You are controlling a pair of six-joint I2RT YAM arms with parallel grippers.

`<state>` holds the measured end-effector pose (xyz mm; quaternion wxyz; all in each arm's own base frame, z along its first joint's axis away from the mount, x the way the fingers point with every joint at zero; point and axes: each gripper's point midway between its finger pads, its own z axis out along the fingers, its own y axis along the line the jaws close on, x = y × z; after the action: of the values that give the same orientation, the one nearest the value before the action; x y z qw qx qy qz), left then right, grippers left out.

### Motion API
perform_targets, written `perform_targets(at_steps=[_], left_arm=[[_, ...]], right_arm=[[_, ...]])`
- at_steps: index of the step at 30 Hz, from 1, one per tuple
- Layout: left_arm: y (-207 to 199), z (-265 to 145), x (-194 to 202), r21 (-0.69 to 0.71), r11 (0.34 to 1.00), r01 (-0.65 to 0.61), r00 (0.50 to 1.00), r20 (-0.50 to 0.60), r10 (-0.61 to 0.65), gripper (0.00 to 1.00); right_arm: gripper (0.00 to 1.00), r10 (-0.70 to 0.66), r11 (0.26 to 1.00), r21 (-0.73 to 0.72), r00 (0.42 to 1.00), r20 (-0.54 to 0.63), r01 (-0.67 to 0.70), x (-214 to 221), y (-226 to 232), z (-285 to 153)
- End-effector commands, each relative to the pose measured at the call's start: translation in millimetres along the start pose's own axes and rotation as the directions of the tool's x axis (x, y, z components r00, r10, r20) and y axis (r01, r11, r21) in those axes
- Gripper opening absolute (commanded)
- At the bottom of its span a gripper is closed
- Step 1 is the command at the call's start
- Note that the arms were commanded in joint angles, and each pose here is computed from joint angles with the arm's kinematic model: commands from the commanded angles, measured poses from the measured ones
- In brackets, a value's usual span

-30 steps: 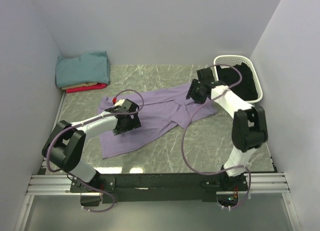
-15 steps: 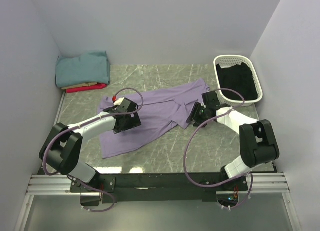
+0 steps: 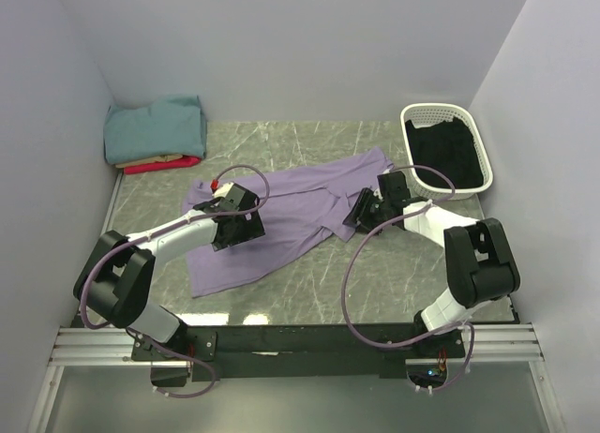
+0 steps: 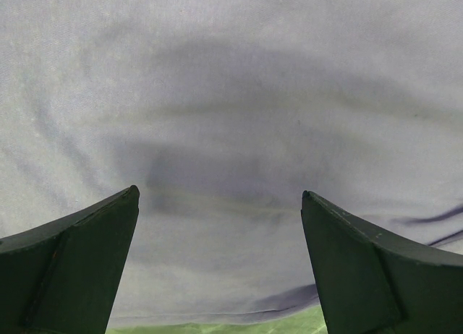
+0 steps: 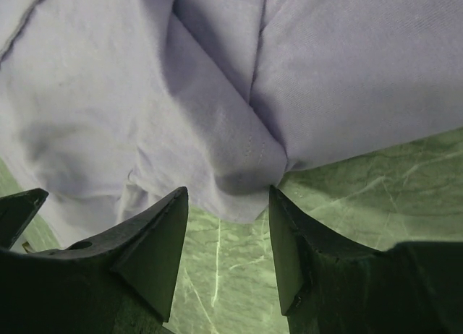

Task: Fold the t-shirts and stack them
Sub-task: Fold the tshirt

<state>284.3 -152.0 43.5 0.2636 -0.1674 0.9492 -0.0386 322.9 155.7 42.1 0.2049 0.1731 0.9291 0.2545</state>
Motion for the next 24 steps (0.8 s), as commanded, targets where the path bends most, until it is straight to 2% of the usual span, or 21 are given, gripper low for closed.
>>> perform_targets(at_steps=[1, 9, 10, 13, 16, 20, 22, 24], left_arm=[[-3, -8, -11, 0.023, 1.0, 0.009, 0.999, 0.04, -0.01, 0.99], [-3, -8, -11, 0.02, 1.0, 0.007, 0.999, 0.038, -0.008, 1.0], [-3, -8, -12, 0.02, 1.0, 0.007, 0.999, 0.039, -0.008, 0.99], [-2, -7, -11, 0.016, 1.0, 0.006, 0.999, 0.037, -0.006, 1.0], [-1, -7, -11, 0.011, 1.0, 0.005, 0.999, 0.037, -0.005, 0.99], [-1, -8, -12, 0.009, 1.0, 0.006, 0.999, 0.045, -0.007, 1.0], [-1, -8, -13, 0.008, 1.0, 0.004, 0.999, 0.048, -0.004, 0.99], [0, -8, -14, 0.002, 1.0, 0.004, 0.999, 0.05, -0.005, 1.0]], right_arm=[[0.56, -0.004, 1.0, -0.003, 1.0, 0.012, 0.004, -3, -1, 5], [0.53, -0.006, 1.0, 0.01, 1.0, 0.007, 0.006, -2, -5, 10], [0.42, -0.008, 1.0, 0.004, 1.0, 0.005, 0.008, -2, -3, 11], [0.19, -0.015, 1.0, -0.011, 1.0, 0.008, 0.016, -3, 1, 12], [0.03, -0.036, 0.999, -0.041, 0.999, 0.016, 0.036, -7, 10, 10], [0.01, -0.067, 0.991, -0.114, 0.996, 0.053, 0.072, -22, 38, -5], [0.03, -0.085, 0.984, -0.147, 0.993, 0.086, 0.097, -37, 58, -14], [0.05, -0.093, 0.986, -0.135, 0.993, 0.069, 0.102, -42, 63, -13]])
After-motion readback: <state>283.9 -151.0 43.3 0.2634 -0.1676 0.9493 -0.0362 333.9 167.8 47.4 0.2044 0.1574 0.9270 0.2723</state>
